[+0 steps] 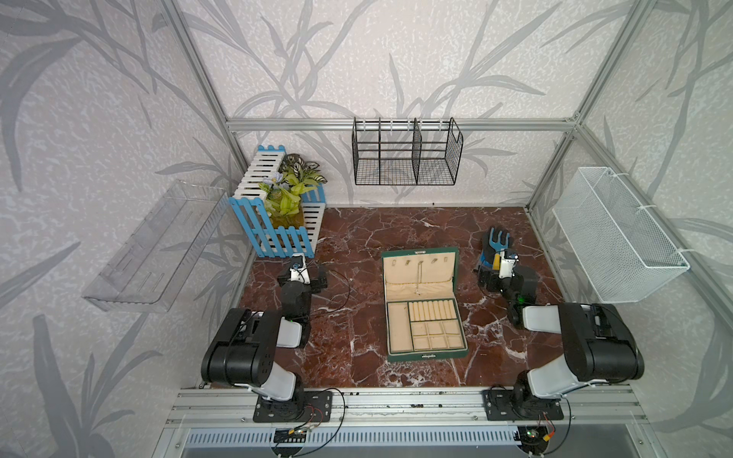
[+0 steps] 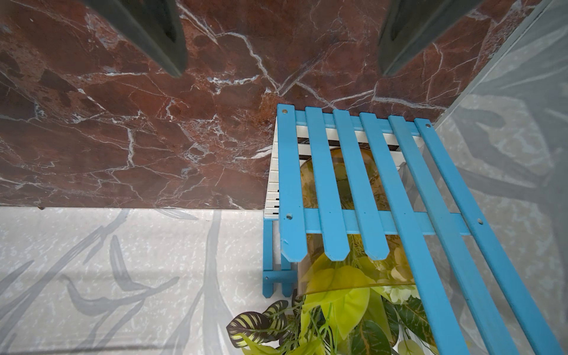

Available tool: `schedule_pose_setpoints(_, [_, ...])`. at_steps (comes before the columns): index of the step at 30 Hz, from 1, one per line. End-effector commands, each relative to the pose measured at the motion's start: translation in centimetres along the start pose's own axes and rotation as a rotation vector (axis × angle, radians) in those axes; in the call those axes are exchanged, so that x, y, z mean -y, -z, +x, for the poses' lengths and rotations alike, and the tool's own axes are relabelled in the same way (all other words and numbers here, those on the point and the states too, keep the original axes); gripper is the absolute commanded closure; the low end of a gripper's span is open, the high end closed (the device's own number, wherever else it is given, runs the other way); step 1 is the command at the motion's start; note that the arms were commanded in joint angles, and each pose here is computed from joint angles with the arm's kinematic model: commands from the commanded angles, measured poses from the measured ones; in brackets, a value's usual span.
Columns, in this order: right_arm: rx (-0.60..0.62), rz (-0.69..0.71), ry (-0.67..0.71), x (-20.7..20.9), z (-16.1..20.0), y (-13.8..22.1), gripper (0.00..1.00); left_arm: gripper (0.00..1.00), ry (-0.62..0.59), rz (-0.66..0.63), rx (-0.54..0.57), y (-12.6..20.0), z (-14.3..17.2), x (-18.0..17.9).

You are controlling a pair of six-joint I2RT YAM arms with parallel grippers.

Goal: Put jewelry chain into jewelry box
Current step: Reset both arms

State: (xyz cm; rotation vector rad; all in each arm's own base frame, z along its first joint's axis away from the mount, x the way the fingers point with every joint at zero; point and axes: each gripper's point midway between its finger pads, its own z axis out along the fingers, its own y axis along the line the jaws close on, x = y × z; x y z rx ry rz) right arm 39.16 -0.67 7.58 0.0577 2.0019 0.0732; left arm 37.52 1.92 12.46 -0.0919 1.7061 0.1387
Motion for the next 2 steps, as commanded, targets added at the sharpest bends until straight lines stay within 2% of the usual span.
schedule_pose_setpoints(1, [0.030, 0.003, 0.004, 0.05, -1.34, -0.08, 0.01, 0.00, 0.008, -0.014, 0.007, -0.10, -0.34, -0.34])
schedule_pose_setpoints(2, [0.032, 0.005, 0.010, -0.01, -1.37, -0.05, 0.01, 0.00, 0.008, -0.014, 0.008, -0.12, -0.36, -0.33])
